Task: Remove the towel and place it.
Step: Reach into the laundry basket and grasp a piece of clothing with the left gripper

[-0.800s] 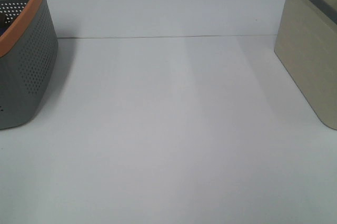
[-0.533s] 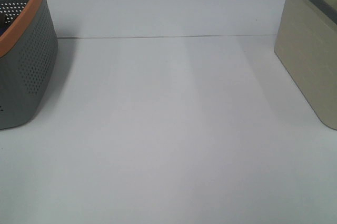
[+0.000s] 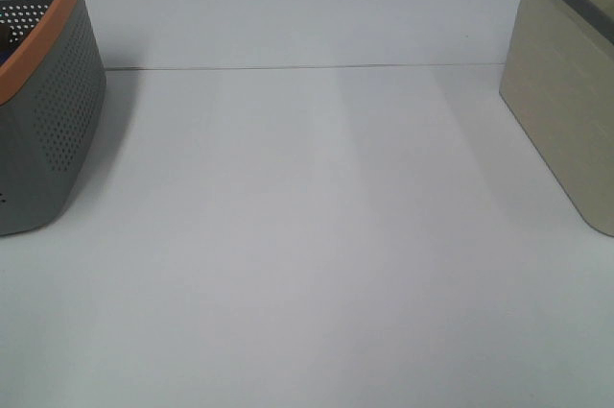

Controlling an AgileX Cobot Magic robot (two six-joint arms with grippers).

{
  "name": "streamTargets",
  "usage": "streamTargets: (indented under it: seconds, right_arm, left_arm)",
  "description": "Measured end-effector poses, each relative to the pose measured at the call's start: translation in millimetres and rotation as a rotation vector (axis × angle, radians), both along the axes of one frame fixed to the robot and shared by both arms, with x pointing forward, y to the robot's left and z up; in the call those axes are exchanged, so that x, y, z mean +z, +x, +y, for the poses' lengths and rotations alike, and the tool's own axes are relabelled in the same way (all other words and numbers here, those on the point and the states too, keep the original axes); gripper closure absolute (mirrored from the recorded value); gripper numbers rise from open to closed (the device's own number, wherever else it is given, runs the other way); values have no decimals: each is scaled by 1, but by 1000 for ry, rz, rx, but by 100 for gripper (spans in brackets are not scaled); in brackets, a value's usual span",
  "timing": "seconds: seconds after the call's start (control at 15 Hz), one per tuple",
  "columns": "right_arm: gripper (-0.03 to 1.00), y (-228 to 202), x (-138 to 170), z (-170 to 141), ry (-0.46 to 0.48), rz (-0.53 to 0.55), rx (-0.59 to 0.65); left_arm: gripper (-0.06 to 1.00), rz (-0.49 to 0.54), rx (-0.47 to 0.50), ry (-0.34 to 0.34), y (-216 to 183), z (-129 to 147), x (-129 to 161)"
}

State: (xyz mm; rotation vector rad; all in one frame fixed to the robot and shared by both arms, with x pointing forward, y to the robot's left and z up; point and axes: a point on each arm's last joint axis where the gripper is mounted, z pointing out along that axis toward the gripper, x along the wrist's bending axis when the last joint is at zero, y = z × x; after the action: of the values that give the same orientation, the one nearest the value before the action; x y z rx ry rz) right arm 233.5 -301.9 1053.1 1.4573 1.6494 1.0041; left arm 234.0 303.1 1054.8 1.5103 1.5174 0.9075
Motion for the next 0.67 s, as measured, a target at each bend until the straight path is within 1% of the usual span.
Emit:
streamTargets:
  seconds: [0.67]
  right_arm:
    - [14,0,0,0,0,0,0]
  left_arm:
    - [21,0,-1,-2,0,0,0]
